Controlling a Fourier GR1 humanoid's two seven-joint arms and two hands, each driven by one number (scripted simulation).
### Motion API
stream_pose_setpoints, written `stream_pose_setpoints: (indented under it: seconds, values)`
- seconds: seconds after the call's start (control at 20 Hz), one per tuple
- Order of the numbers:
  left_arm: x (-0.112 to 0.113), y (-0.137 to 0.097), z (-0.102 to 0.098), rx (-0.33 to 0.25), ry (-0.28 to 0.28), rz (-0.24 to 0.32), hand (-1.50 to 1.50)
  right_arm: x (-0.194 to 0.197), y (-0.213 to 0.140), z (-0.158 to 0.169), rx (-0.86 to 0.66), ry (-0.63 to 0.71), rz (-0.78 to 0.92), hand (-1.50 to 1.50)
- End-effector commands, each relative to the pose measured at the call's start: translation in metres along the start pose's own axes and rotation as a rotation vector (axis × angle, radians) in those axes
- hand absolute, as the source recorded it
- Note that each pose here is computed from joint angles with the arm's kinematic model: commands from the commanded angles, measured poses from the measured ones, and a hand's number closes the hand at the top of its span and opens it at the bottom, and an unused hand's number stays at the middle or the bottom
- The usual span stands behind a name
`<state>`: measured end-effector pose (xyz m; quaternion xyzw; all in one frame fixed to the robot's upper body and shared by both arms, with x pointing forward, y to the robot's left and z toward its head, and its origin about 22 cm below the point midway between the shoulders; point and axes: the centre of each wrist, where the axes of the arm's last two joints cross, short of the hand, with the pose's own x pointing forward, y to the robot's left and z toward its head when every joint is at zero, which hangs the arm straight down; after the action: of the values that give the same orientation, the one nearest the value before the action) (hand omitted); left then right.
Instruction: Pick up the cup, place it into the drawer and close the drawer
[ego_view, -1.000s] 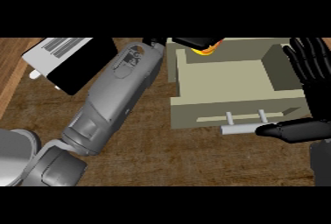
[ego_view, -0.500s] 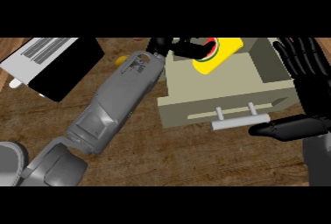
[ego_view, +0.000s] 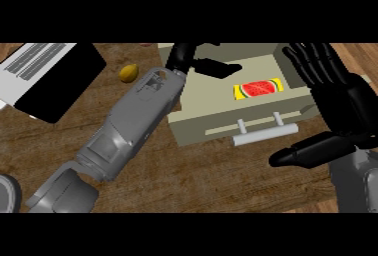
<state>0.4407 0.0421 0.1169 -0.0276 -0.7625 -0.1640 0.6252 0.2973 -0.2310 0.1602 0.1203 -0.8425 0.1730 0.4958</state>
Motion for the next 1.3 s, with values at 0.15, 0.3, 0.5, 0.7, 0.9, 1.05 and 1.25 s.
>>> stream_pose_setpoints:
  seconds: [0.15,0.3,0.5,0.7,0.9,1.05,1.25]
  values:
    - [0.009,-0.002,0.001,0.002,-0.147,0.214,-1.5,0.001,0.03,-0.014,0.333,-0.033,-0.123,1.5]
    - [0.017,-0.002,-0.002,0.06,-0.194,0.261,-1.5,-0.008,0.032,-0.006,0.452,0.073,-0.105,1.5]
    - [0.02,-0.002,-0.004,0.137,-0.199,0.279,-1.5,-0.007,0.026,0.0,0.612,0.246,0.116,1.5]
    - [0.008,0.001,-0.001,0.147,-0.19,0.262,-1.5,-0.01,0.025,0.012,0.572,0.351,0.251,-1.5]
    - [0.014,0.001,-0.004,0.174,-0.173,0.296,-1.5,-0.02,0.03,0.021,0.548,0.371,0.475,-1.5]
    - [-0.019,0.007,0.012,0.183,-0.19,0.345,-1.5,-0.06,0.048,0.03,0.506,0.455,0.504,-1.5]
    - [-0.017,0.012,0.011,0.15,-0.196,0.388,-1.5,-0.105,0.061,0.036,0.563,0.534,0.538,-1.5]
